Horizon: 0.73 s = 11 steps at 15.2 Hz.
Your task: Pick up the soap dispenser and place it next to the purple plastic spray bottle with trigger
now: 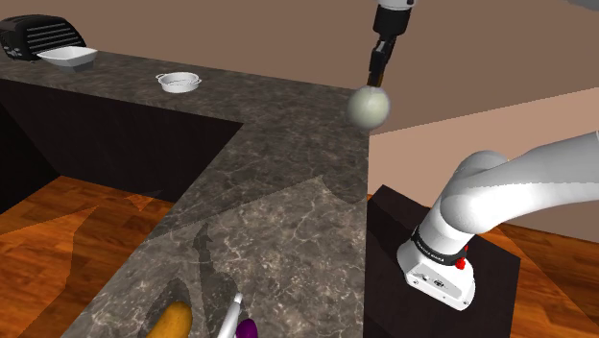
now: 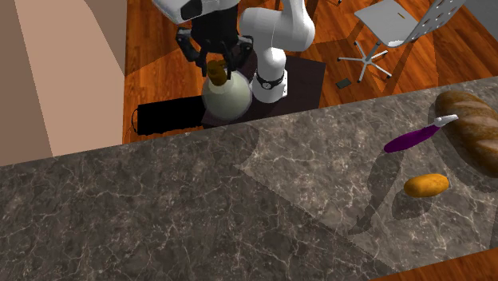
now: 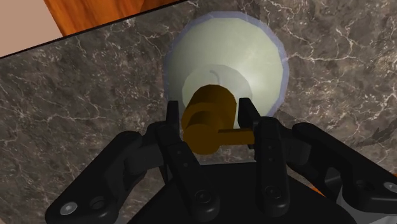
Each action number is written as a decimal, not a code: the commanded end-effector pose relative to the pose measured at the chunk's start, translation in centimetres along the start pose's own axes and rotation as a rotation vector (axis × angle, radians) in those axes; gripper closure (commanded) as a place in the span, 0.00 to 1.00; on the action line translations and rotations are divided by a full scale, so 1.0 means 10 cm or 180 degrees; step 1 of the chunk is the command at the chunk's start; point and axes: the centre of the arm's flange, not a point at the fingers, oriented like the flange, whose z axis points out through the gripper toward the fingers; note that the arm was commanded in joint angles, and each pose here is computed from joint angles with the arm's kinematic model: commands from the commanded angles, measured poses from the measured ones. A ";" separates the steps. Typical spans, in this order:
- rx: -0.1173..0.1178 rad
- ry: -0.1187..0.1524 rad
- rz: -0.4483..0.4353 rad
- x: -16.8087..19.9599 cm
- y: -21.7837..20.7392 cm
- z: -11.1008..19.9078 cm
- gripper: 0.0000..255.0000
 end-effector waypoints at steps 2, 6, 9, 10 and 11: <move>0.0000 0.0001 0.0000 0.00 0.02 -0.16 1.00; 0.0000 0.0001 0.0000 0.00 0.04 -0.37 1.00; 0.0000 0.0001 0.0000 0.00 0.06 -0.53 1.00; 0.0000 0.0001 0.0000 0.00 0.06 -0.58 1.00; 0.0000 0.0001 0.0000 0.00 0.07 -0.64 1.00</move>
